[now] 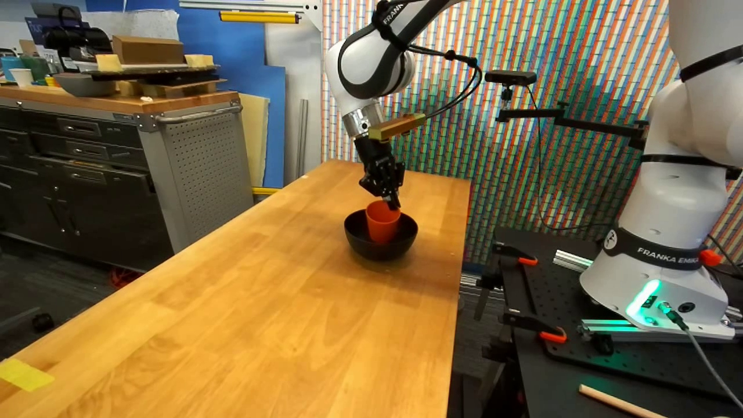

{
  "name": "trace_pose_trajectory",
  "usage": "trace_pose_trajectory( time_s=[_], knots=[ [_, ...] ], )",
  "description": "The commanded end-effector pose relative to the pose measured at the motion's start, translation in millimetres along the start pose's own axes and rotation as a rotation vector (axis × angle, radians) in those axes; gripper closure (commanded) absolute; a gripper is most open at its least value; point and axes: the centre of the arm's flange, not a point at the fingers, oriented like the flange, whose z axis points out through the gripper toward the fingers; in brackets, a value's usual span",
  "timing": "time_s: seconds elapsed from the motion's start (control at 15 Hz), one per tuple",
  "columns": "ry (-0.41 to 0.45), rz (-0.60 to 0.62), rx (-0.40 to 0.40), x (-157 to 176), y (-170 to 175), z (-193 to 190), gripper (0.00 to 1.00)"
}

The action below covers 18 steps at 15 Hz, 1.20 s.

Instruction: Put the cup in the bowl

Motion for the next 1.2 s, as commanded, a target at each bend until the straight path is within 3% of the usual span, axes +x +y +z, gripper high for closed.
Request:
trace_pose_trajectory(
  time_s=[0.0,0.13,0.27,0.67,0.87,1.13],
  knots=[
    [-0.013,-0.016,0.056,14.8,-3.2,0.1,0.73],
    [-0.005,-0.012,0.059,4.5,-4.2,-5.0,0.61],
    [0.055,-0.021,0.028,-21.2,-5.1,-27.5,0.45],
    [0.337,-0.115,-0.110,-111.0,-10.7,-120.8,0.02],
    [0.462,-0.224,-0.201,-164.0,-20.7,-161.0,0.00],
    [0.578,-0.368,-0.348,-212.9,-35.9,-177.1,0.00]
  ],
)
